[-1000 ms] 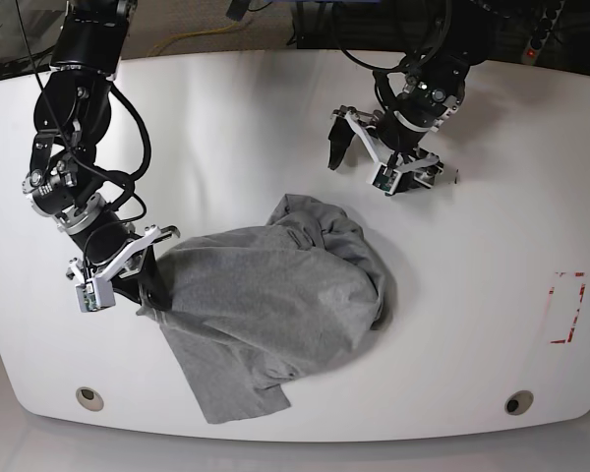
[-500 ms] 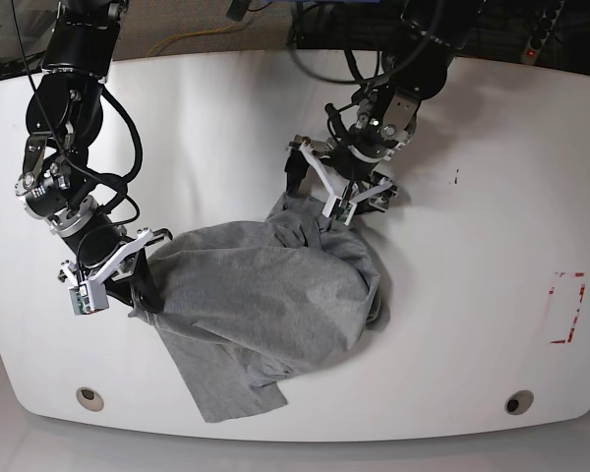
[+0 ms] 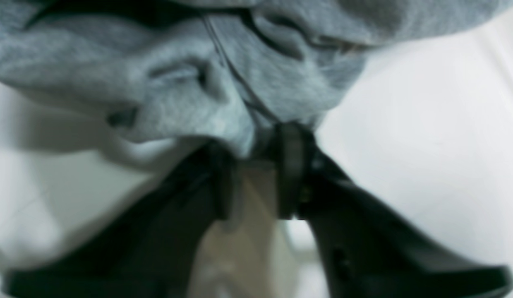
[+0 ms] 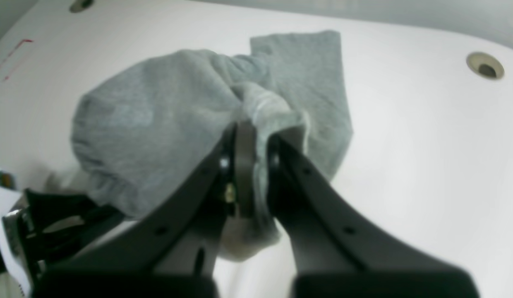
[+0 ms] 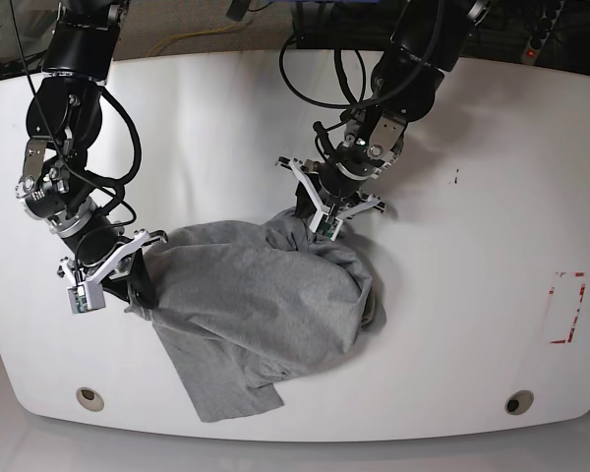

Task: Fold the T-shirt properly
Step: 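Lower the left gripper onto the bunched shirt fabric and grasp it, then lift the shirt with both grippers, pulling them apart to stretch it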

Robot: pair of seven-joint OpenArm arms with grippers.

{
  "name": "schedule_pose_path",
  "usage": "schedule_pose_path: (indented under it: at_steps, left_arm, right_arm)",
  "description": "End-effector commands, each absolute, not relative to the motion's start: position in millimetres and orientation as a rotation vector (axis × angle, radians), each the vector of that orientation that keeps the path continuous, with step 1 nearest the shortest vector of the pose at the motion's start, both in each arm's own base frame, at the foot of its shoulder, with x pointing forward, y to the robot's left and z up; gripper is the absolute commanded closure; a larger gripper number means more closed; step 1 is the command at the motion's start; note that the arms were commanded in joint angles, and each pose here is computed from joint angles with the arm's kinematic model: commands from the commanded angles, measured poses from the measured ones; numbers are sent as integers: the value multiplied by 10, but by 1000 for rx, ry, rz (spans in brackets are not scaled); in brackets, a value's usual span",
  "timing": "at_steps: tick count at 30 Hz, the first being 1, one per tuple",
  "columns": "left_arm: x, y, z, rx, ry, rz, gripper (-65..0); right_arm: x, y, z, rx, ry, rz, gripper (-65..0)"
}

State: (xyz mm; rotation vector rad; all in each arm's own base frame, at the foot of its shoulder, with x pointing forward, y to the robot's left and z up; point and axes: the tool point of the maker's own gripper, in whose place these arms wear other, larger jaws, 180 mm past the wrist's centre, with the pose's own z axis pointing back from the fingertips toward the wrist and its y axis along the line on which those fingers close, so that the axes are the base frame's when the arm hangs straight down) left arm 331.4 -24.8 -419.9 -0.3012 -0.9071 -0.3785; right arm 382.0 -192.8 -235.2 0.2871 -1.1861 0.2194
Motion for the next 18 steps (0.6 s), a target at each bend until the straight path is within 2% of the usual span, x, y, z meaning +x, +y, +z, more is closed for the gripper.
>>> schedule_pose_path:
  at_steps: [1,5,18]
  left_arm:
    - [3290,-138,-4265,-270,-861,-397,-44]
    - [3352,68,-4198,-231,-874,-397,-40]
    - [3647,1038,-3444,-46,-1013,-338,-39]
  right_arm:
    - [3921,-2018,-2081,280,-1275,213,0]
    - [4015,-2083,-2003,276,-1294,196,0]
    - [4373,-2260,-1602,261,-1372,174,0]
